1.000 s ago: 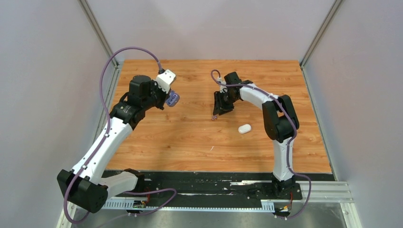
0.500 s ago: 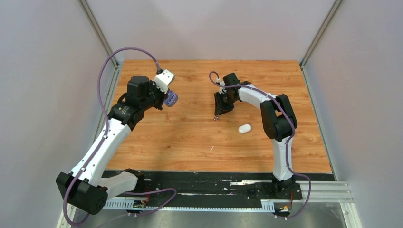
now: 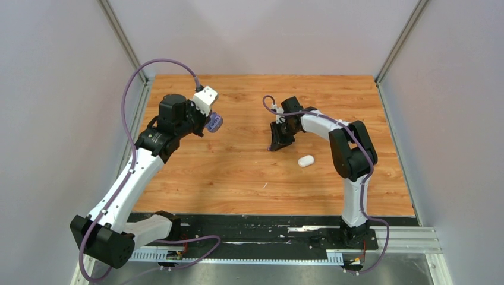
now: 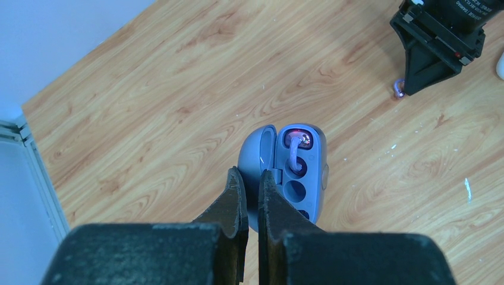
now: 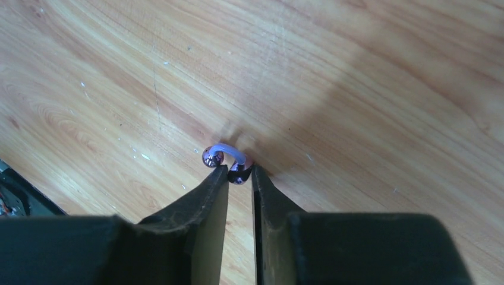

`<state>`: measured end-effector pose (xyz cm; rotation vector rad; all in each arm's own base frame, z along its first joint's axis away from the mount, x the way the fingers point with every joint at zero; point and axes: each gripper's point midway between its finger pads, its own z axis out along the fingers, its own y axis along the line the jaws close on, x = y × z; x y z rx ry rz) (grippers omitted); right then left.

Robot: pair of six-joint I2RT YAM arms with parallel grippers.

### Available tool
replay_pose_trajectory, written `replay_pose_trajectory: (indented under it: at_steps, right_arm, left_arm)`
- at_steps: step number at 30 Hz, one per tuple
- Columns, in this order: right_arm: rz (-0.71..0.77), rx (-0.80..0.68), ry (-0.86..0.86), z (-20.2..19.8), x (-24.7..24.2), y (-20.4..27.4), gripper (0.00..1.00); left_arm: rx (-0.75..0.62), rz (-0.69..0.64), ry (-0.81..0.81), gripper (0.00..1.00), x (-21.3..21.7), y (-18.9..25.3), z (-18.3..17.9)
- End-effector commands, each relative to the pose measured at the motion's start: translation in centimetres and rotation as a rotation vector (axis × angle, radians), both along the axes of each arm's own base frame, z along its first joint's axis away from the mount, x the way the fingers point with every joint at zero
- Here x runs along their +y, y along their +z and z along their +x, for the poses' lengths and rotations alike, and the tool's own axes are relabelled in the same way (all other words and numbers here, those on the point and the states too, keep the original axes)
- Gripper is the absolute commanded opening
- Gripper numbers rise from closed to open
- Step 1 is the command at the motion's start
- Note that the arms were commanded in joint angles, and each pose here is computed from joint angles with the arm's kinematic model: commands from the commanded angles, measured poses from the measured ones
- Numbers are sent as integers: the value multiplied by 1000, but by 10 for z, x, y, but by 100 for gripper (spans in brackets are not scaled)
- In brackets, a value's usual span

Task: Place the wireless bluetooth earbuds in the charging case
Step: Pick up the earbud from the center of the board.

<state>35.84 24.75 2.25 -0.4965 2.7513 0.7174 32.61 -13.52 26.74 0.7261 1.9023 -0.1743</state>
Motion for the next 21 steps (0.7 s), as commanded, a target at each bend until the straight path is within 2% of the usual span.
replay_pose_trajectory:
  at_steps: [1, 4, 8, 11, 14, 15, 16, 17, 19, 21]
  right_arm:
    - [-18, -70, 39, 5, -2, 3, 18]
    - [39, -88, 95, 5, 6, 12, 2]
    - [215, -117, 252, -13, 23, 46, 0]
    - [554, -93, 437, -50, 34, 93, 9]
    - [808, 74, 448, -79, 28, 114, 23]
    - [849, 134, 424, -83, 24, 112, 25]
    - [803, 155, 385, -82, 21, 97, 27]
    - [694, 168, 305, -75, 16, 75, 31]
    - [533, 234, 101, -55, -4, 37, 36]
    - [390, 134, -52, -12, -28, 34, 44]
  left_arm:
    - [-59, -35, -4, 0, -3, 18, 8]
    - [-59, -35, -7, 0, -4, 18, 9]
    - [-59, -27, -8, 0, -4, 18, 9]
    - [-54, -24, -19, 0, -5, 16, 9]
    - [-44, -28, -43, 0, -9, 16, 8]
    - [-41, -32, -54, 0, -11, 17, 7]
    - [-34, -35, -64, 0, -13, 16, 7]
    - [-36, -39, -70, 0, -14, 18, 7]
    - [-33, -48, -87, 0, -18, 20, 7]
    - [-29, -57, -96, 0, -20, 23, 7]
